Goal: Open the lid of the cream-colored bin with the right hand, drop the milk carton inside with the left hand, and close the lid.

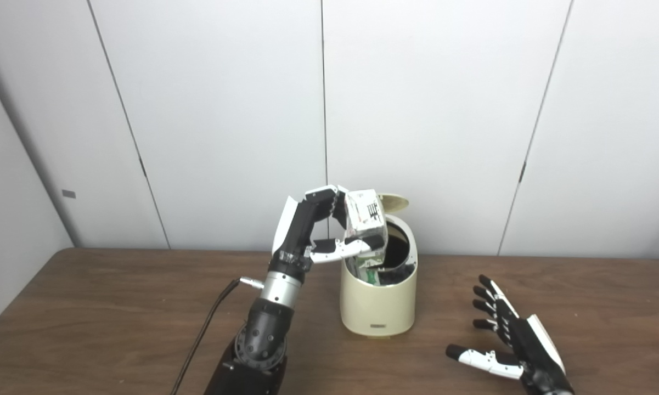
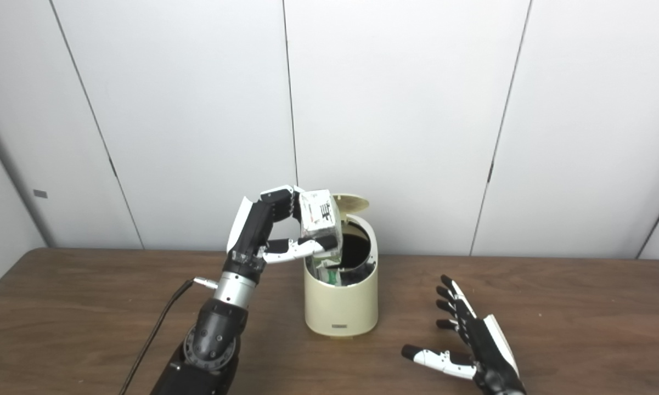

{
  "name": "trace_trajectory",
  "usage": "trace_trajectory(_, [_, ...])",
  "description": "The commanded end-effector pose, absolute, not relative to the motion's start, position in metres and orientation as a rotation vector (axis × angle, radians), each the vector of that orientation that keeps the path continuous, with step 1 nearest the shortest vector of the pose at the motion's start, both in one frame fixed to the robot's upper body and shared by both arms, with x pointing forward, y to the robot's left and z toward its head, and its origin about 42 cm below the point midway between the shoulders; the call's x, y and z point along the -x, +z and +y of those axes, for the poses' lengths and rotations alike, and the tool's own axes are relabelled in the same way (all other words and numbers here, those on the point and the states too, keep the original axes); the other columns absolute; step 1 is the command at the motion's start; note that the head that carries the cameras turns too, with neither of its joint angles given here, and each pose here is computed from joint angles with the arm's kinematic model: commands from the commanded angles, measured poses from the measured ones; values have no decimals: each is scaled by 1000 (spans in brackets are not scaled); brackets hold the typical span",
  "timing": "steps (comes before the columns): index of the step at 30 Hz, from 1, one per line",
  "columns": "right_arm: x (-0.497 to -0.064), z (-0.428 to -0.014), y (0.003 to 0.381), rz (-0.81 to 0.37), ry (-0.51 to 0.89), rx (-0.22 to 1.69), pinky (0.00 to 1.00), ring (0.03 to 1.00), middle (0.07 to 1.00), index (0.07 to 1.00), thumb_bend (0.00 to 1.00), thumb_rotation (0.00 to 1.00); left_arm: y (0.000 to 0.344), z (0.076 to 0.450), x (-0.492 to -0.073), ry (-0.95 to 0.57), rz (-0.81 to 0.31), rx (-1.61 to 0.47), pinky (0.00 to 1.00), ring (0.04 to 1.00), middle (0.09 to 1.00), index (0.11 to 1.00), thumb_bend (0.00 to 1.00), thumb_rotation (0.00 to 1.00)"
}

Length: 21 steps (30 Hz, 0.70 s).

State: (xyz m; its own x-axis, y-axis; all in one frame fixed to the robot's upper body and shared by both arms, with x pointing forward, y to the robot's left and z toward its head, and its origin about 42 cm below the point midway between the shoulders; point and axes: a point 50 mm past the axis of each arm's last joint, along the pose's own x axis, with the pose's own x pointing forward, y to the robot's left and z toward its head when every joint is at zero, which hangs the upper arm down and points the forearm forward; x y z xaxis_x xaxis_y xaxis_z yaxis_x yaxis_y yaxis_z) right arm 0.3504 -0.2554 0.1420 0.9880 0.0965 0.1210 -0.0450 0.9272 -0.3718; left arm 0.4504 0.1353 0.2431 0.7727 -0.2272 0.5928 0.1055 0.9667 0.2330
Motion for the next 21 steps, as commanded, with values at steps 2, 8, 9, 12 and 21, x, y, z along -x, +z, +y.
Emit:
trace_trajectory(2, [-359, -254, 162, -240, 62, 376, 758, 885, 927, 957, 822, 336, 282, 124, -460, -170, -801, -177, 406, 436, 471, 493, 523, 0])
trace_trajectory(8, [-358, -251, 164, -239, 62, 372, 734, 882, 929, 959, 816, 327, 280, 116, -466, -139, -787, -177, 419, 441, 467, 495, 523, 0])
trace_trajectory(9, [-358, -251, 164, -242, 62, 373, 746, 883, 928, 959, 817, 332, 279, 114, -466, -135, -784, -177, 420, 442, 469, 493, 523, 0])
trace_trajectory(12, [-357, -251, 165, -248, 61, 382, 760, 882, 926, 958, 815, 337, 276, 110, -468, -121, -772, -175, 404, 434, 469, 493, 523, 0])
trace_trajectory(21, [-356, -252, 165, -248, 54, 378, 771, 881, 923, 957, 800, 325, 269, 103, -472, -74, -762, -202, 287, 363, 450, 497, 523, 0])
